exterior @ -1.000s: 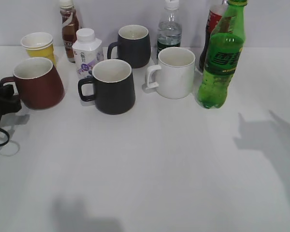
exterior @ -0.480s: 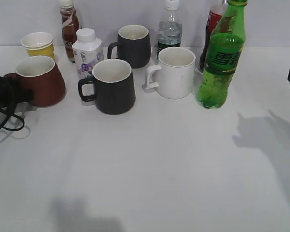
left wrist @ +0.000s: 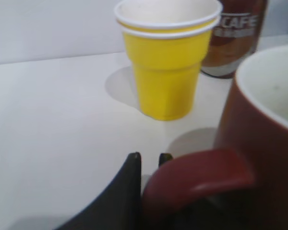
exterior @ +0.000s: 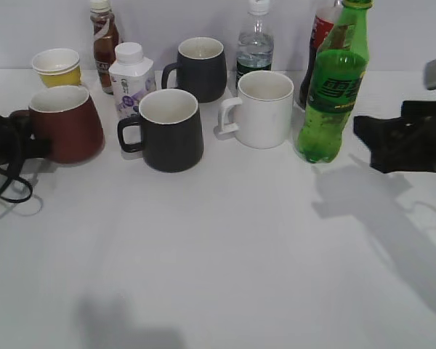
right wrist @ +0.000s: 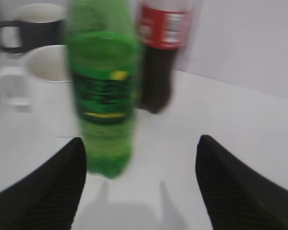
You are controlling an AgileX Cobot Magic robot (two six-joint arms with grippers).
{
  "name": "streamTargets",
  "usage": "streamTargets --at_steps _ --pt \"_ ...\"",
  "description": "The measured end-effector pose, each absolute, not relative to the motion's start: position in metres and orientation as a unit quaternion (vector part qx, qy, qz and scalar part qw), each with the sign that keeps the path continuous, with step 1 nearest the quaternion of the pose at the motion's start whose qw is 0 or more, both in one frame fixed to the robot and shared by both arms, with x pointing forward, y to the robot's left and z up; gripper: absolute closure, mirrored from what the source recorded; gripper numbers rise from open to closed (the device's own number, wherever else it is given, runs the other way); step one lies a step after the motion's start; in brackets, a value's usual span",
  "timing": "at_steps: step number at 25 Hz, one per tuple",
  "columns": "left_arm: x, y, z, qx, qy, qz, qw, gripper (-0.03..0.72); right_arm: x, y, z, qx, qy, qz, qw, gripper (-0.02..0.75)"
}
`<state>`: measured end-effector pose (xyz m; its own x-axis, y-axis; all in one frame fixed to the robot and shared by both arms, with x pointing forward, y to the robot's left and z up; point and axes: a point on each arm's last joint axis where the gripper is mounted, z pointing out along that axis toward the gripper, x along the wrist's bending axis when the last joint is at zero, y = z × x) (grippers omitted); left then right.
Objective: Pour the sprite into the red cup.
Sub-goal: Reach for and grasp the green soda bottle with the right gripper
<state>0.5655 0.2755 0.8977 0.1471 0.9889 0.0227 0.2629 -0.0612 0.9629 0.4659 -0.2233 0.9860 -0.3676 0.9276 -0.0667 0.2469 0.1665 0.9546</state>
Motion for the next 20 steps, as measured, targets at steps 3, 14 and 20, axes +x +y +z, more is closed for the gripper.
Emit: streamTargets --at_steps 3,14,20 --pt "0.552 0.276 0.911 0.611 0.508 0.405 0.453 0.613 0.484 -0.217 0.972 0.459 0.674 0.475 0.331 0.147" --pt "0.512 0.279 0.963 0.614 0.501 0.415 0.447 0.613 0.538 -0.193 0.929 0.456 0.676 0.499 0.292 0.118" --pt "0.494 0.275 0.980 0.636 0.484 0.412 0.438 0.613 0.549 -0.193 0.912 0.469 0.662 0.498 0.307 0.125"
